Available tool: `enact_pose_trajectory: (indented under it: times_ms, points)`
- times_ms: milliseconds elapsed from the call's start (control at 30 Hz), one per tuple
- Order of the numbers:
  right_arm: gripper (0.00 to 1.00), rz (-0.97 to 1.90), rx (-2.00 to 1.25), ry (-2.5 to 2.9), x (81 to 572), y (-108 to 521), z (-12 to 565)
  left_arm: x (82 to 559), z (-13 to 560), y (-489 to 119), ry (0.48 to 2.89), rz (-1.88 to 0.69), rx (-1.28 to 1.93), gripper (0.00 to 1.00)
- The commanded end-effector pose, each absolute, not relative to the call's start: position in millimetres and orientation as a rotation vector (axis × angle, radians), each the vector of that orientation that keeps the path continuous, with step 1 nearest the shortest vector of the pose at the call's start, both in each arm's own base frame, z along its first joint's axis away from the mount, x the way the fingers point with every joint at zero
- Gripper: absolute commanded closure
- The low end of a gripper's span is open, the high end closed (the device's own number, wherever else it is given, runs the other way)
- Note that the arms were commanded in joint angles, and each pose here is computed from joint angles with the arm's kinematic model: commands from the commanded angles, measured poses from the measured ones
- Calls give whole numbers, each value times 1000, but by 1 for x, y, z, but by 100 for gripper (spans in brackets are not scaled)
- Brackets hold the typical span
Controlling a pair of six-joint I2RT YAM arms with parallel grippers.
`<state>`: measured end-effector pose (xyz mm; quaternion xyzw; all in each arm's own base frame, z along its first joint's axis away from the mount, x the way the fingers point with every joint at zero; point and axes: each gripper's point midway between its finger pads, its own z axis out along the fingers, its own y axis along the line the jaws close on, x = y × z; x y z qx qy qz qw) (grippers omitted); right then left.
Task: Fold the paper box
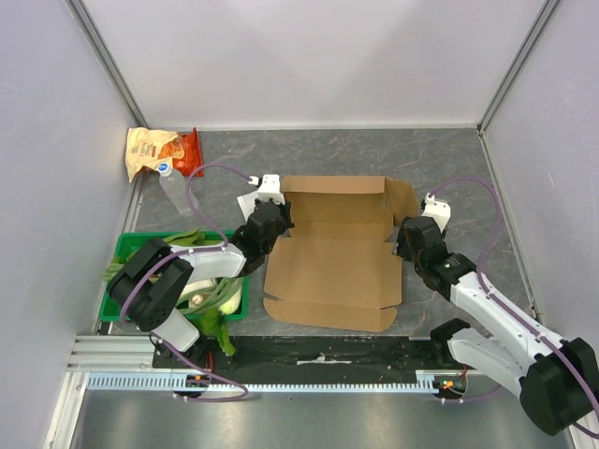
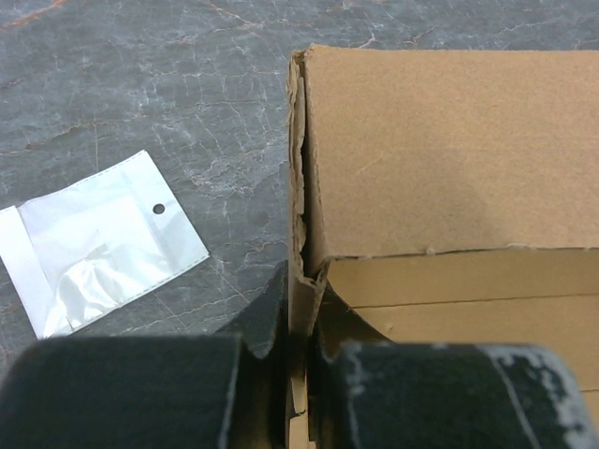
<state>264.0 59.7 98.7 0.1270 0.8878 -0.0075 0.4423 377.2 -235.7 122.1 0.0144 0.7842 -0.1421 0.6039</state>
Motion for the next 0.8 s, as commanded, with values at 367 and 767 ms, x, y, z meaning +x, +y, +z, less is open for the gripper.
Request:
enact_pose_trajectory:
  times_ms: [367,767]
  points:
    - [34,-18,248,2093,290,65,101,379,152,-242,1747,-430,-28,98]
    - [21,97,484,2224,250,67,88,383,146,-239,1781,-417,-63,98]
